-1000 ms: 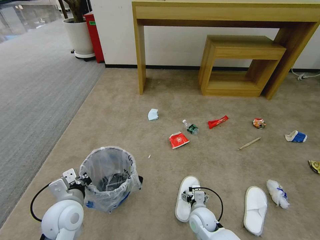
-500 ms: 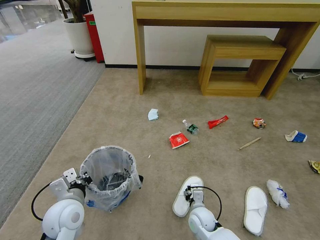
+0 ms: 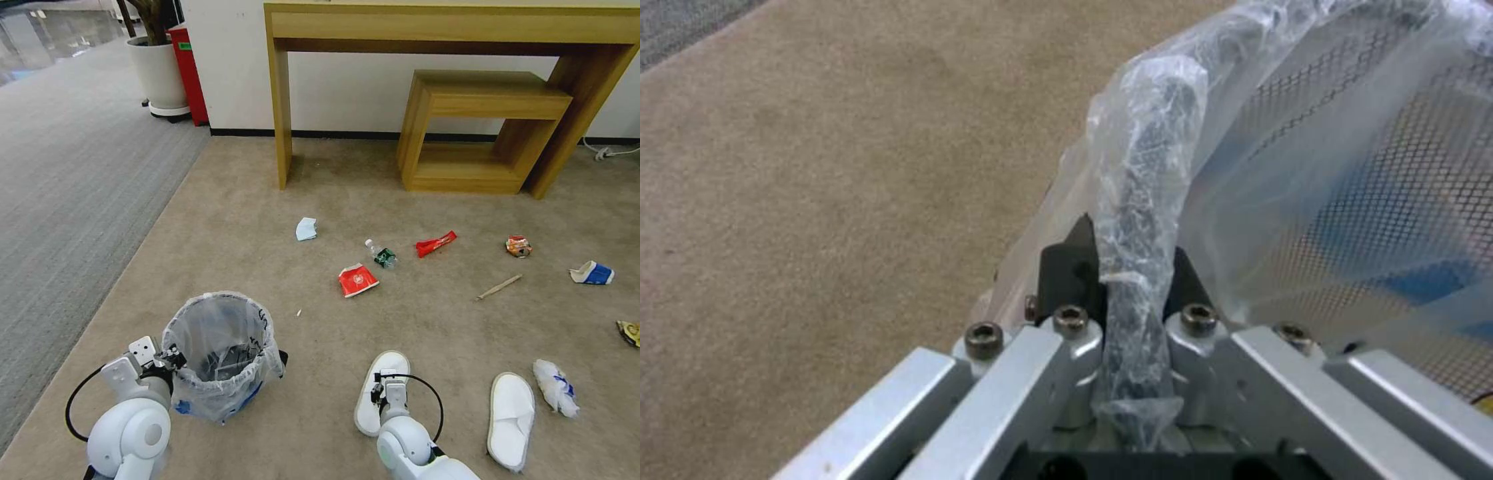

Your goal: Pick up the trash bin and place the garbage on the floor into it.

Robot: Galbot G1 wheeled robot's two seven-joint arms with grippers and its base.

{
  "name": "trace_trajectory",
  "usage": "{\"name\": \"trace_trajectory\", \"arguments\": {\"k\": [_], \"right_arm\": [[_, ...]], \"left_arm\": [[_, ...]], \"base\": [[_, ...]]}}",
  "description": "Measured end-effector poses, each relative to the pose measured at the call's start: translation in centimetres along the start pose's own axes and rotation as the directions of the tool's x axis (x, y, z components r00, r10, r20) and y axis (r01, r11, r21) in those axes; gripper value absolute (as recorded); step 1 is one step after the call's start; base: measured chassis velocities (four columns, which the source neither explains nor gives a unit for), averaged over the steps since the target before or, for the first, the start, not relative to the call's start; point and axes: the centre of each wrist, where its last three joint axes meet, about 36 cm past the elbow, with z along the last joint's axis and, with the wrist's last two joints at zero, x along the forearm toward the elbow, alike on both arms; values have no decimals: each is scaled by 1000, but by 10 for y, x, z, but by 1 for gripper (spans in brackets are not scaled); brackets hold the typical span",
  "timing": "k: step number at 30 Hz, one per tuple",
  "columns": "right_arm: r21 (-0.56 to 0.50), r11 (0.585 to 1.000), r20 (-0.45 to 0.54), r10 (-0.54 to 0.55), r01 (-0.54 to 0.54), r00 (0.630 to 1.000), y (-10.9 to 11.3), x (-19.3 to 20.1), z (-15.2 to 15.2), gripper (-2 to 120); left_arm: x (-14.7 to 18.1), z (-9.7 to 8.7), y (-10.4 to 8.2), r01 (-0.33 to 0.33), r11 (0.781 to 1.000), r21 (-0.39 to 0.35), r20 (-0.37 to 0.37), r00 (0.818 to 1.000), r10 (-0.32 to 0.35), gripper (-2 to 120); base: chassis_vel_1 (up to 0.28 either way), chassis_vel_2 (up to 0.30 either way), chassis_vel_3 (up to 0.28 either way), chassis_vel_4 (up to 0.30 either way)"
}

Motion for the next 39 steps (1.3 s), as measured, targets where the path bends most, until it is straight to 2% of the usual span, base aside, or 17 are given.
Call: {"name": "trace_trajectory", "arguments": {"k": [13, 15, 18, 19, 22, 23, 26, 33, 39], "right_arm": [[6, 1000, -4, 3, -3, 1000, -8, 1, 4, 0], [8, 1000, 0, 1, -1, 1000, -14, 1, 6, 0], [13, 1000, 31, -13, 12, 999, -39, 12, 10, 0], [13, 1000, 31, -13, 12, 999, -39, 12, 10, 0], [27, 999, 90, -24, 22, 996, -64, 21, 15, 0], [27, 999, 90, -24, 22, 996, -64, 21, 15, 0], [33, 999, 145, -31, 26, 989, -84, 29, 14, 0], [34, 999, 199, -27, 20, 980, -105, 40, 1, 0], [30, 999, 229, -30, 24, 973, -112, 47, -7, 0]], "left_arm": [[2, 1, 0, 0, 1000, -2, 0, 1000, 0, 2], [2, 1, 0, 1, 1000, -2, 0, 1000, -1, 2], [1, 2, 2, 6, 1000, -4, 2, 1000, -6, 2], [1, 2, 2, 6, 1000, -4, 2, 1000, -6, 2], [0, 3, 2, 6, 1000, -7, -2, 1000, -6, 2], [0, 3, 2, 6, 1000, -7, -2, 1000, -6, 2], [-2, 5, 1, 6, 1000, -10, -5, 1000, -6, 2], [-2, 6, 1, 5, 1000, -11, -6, 1000, -5, 2], [-2, 6, 1, 4, 1000, -14, -6, 1000, -4, 2]], "base": [[0, 0, 0, 0], [0, 0, 0, 0], [0, 0, 0, 0], [0, 0, 0, 0], [0, 0, 0, 0], [0, 0, 0, 0], [0, 0, 0, 0], [0, 0, 0, 0], [0, 0, 0, 0]]}}
